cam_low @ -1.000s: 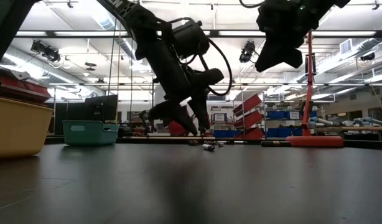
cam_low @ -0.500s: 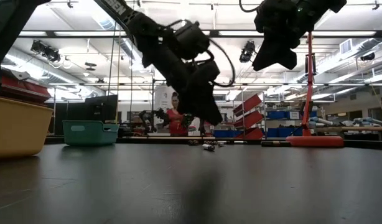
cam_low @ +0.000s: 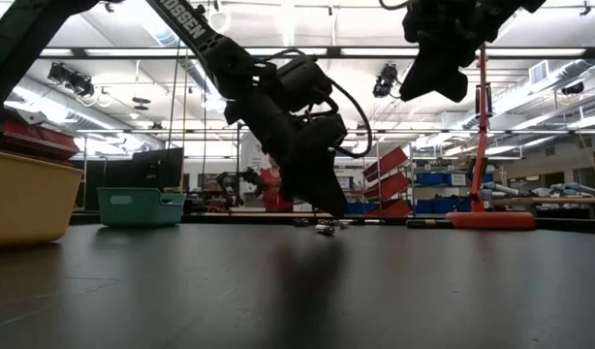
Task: Sort batteries
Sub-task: Put the white battery into the blue bin
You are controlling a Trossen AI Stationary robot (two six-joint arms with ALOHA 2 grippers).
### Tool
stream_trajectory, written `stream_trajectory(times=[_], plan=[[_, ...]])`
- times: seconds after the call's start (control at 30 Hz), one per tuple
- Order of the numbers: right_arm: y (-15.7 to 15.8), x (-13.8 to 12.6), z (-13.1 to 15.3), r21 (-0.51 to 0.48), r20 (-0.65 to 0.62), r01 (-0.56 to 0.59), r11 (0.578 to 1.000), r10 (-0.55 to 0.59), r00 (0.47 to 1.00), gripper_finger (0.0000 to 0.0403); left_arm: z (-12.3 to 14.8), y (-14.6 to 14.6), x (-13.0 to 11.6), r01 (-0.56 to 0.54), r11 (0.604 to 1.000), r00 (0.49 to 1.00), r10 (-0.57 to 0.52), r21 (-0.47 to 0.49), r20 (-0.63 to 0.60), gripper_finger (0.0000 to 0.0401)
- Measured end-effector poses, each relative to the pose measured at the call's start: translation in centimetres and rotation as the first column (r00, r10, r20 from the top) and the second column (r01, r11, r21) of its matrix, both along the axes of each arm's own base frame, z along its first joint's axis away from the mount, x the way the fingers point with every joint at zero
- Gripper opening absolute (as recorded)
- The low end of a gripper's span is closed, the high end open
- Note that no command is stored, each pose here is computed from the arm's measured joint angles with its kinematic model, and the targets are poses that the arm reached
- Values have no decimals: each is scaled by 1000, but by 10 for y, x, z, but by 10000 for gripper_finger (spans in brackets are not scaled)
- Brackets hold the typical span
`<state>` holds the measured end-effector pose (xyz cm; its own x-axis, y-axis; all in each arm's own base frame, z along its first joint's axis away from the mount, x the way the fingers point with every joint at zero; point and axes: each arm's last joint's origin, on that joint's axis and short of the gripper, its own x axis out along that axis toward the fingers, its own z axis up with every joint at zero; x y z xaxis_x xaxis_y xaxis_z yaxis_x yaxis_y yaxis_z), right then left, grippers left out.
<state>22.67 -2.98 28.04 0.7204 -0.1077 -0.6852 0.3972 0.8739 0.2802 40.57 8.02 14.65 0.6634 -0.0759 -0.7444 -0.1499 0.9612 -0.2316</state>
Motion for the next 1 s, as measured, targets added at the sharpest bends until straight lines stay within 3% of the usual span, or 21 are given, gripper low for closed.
stream_trajectory(times=[0.2, 0.57, 0.73, 1.0], plan=[[-3, -2, 2, -7, 7, 8, 1000, -8, 1000, 67, -7, 0, -10, -30, 999, 992, 25, -39, -124, 136], [-4, -2, 1, -9, 4, 9, 1000, -9, 1000, 67, -6, -10, -19, -34, 991, 975, 4, -132, -222, 136], [-4, -2, 1, -13, 4, 7, 1000, -7, 1000, 67, -7, -20, -19, -6, 998, 968, -11, -66, -251, 136], [-4, -2, 1, -9, 3, 11, 1000, -11, 1000, 67, -9, -46, -15, 27, 979, 958, 32, 203, -285, 136]])
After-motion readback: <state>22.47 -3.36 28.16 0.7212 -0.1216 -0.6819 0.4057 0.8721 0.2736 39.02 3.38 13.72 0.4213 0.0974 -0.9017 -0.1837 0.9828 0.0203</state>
